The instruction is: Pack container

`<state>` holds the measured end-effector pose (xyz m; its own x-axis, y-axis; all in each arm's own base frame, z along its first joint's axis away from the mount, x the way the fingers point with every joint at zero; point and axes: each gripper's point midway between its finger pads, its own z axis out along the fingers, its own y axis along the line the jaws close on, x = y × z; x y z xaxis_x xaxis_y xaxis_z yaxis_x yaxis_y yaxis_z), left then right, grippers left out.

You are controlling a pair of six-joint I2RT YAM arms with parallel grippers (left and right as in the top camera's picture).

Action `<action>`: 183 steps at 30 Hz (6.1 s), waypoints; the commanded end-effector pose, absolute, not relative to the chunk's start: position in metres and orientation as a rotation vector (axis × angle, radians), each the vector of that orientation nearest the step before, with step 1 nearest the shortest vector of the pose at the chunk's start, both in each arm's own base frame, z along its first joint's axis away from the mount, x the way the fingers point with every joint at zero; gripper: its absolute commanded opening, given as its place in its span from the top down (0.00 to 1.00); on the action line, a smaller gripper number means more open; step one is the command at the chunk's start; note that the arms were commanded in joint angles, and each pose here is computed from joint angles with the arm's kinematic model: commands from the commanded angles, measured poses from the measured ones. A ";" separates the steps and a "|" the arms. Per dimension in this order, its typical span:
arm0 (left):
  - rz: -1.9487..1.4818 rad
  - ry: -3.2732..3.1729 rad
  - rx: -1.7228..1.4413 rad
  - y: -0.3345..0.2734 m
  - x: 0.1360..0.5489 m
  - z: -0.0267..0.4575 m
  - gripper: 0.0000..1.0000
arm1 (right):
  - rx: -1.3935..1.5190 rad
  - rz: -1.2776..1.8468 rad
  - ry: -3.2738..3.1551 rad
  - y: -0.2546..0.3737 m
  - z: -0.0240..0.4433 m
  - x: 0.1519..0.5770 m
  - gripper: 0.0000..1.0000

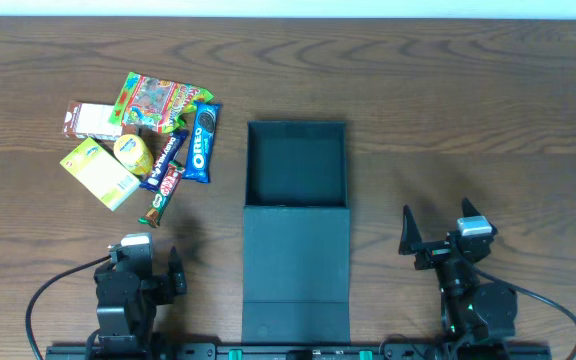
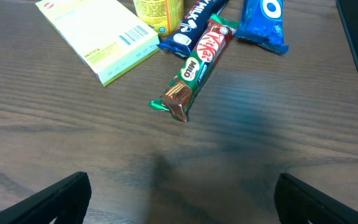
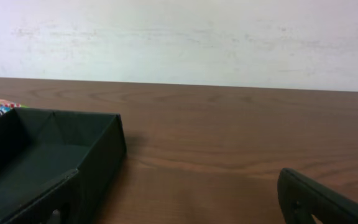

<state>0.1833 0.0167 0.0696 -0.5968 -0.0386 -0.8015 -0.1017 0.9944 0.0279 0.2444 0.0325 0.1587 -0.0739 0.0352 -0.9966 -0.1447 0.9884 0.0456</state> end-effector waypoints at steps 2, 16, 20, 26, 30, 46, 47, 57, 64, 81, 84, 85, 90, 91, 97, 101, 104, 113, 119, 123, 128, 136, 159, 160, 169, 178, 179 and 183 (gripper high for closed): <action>0.109 2.238 -0.104 0.020 0.180 0.060 0.05 | -0.075 0.160 1.639 0.033 0.158 0.244 0.01; 0.109 2.238 -0.104 0.020 0.180 0.060 0.05 | -0.076 0.160 1.639 0.033 0.158 0.244 0.01; 0.109 2.238 -0.104 0.020 0.180 0.060 0.05 | -0.076 0.160 1.639 0.033 0.158 0.244 0.01; 0.109 2.238 -0.104 0.020 0.180 0.060 0.05 | -0.076 0.160 1.639 0.033 0.158 0.244 0.01; 0.109 2.238 -0.104 0.020 0.180 0.060 0.05 | -0.076 0.160 1.639 0.033 0.158 0.244 0.01; 0.109 2.238 -0.104 0.020 0.180 0.060 0.05 | 0.020 0.822 1.674 0.093 0.165 0.223 0.01; 0.109 2.238 -0.104 0.020 0.180 0.060 0.05 | 0.035 0.877 1.682 0.097 0.165 0.221 0.01; 0.109 2.238 -0.104 0.020 0.180 0.060 0.05 | 0.018 1.167 1.691 0.124 0.177 0.201 0.01; 0.109 2.238 -0.104 0.020 0.180 0.060 0.05 | -0.071 1.060 1.488 0.115 0.266 0.196 0.01; 0.109 2.238 -0.104 0.020 0.180 0.060 0.05 | -0.553 0.626 1.679 0.143 0.339 0.398 0.01; 0.109 2.238 -0.104 0.020 0.180 0.060 0.05 | -0.713 0.493 1.748 0.151 0.316 0.444 0.01; 0.109 2.239 -0.104 0.020 0.180 0.060 0.05 | -0.745 0.433 1.771 0.150 0.308 0.455 0.01; 0.109 2.238 -0.104 0.020 0.180 0.060 0.05 | -1.050 0.080 1.838 0.170 0.239 0.489 0.01; 0.109 2.238 -0.104 0.020 0.180 0.060 0.05 | -1.104 0.065 1.845 0.178 0.224 0.490 0.01; 0.109 2.238 -0.104 0.020 0.180 0.060 0.05 | -1.157 0.101 1.919 0.192 0.162 0.503 0.03; 0.109 2.238 -0.104 0.020 0.180 0.060 0.05 | -1.213 0.060 1.967 0.213 0.126 0.500 0.07; 0.109 2.238 -0.104 0.020 0.180 0.060 0.05 | -1.253 0.000 1.998 0.226 0.109 0.493 0.06; 0.109 2.238 -0.104 0.020 0.180 0.060 0.05 | -1.348 -0.043 2.020 0.257 0.079 0.475 0.17; 0.109 2.238 -0.104 0.020 0.180 0.060 0.05 | -1.363 -0.123 2.103 0.242 0.040 0.479 0.20; 0.109 2.238 -0.104 0.020 0.180 0.060 0.05 | -1.324 -0.253 2.140 0.222 0.038 0.487 0.18; 0.109 2.239 -0.104 0.020 0.180 0.060 0.05 | -1.248 -0.405 2.252 0.167 0.033 0.496 0.17; 0.109 2.238 -0.104 0.020 0.180 0.060 0.05 | -1.036 -0.421 2.497 0.089 0.019 0.490 0.19; 0.109 2.238 -0.104 0.020 0.180 0.060 0.05 | -0.310 -0.504 2.806 -0.027 0.011 0.463 0.64; 0.109 2.238 -0.104 0.020 0.180 0.060 0.05 | -0.266 -0.502 2.815 -0.032 0.010 0.461 0.67; 0.109 2.238 -0.104 0.020 0.180 0.060 0.05 | -0.192 -0.524 2.872 -0.056 0.008 0.448 0.73; 0.109 2.238 -0.104 0.020 0.180 0.060 0.05 | 0.299 -0.240 2.954 -0.025 -0.001 0.425 0.99; 0.109 2.238 -0.104 0.020 0.180 0.060 0.05 | 0.413 -0.178 2.959 -0.018 -0.002 0.421 0.99; 0.109 2.238 -0.104 0.020 0.180 0.060 0.05 | 0.685 -0.118 2.945 -0.010 -0.004 0.412 0.99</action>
